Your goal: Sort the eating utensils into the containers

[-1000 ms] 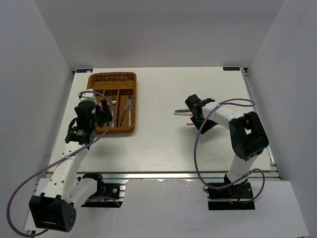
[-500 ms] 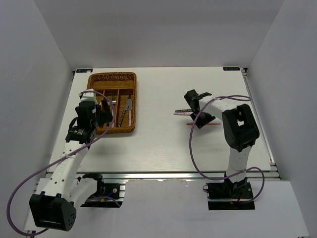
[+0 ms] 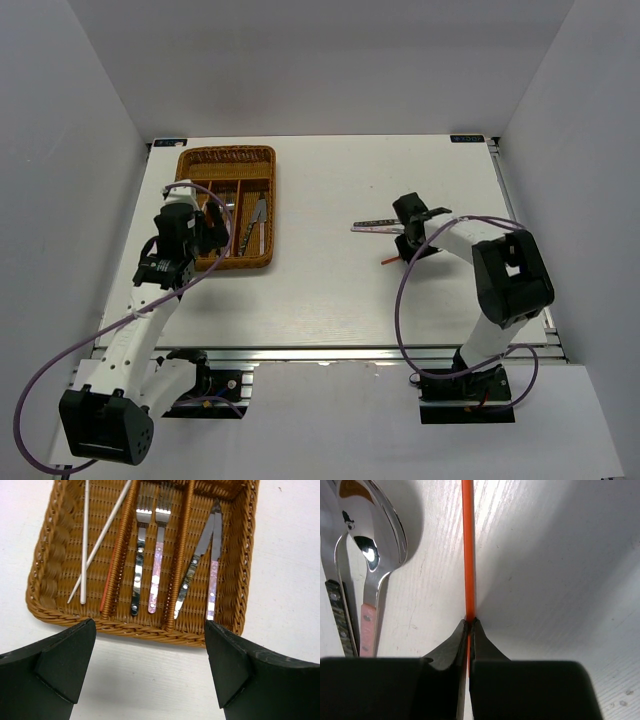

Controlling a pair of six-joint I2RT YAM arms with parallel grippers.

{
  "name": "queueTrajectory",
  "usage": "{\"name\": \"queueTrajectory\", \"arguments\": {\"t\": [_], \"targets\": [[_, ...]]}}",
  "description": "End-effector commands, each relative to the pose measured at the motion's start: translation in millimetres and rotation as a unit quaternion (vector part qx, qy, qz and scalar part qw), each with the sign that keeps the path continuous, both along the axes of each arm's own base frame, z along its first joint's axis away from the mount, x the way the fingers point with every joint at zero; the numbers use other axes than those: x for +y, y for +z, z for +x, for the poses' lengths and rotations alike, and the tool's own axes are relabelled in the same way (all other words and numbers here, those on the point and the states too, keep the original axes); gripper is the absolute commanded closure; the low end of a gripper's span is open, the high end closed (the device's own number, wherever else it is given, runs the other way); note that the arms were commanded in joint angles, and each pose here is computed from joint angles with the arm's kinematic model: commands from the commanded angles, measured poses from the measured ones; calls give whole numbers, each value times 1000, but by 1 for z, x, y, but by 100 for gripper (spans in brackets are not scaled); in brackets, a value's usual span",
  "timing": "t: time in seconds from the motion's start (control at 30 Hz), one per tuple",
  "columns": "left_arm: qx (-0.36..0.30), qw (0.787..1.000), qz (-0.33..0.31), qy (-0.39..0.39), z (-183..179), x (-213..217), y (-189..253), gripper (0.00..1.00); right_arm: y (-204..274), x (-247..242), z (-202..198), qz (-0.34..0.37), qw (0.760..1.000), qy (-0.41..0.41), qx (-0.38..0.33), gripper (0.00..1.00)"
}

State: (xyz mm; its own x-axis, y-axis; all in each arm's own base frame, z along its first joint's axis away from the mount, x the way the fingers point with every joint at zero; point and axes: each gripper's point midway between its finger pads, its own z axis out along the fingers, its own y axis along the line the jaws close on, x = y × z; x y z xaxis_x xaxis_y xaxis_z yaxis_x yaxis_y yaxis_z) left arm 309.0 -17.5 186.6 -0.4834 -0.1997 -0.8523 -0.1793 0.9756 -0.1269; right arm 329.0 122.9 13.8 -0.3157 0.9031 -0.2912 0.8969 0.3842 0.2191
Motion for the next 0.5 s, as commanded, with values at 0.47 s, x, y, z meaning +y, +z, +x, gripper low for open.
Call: {"name": "queueTrajectory", "arguments": {"t": [0.47], "targets": [[-56,867,-354,-345,-33,-196,62,2,176,182,-52,81,722,556,-404,100]]}}
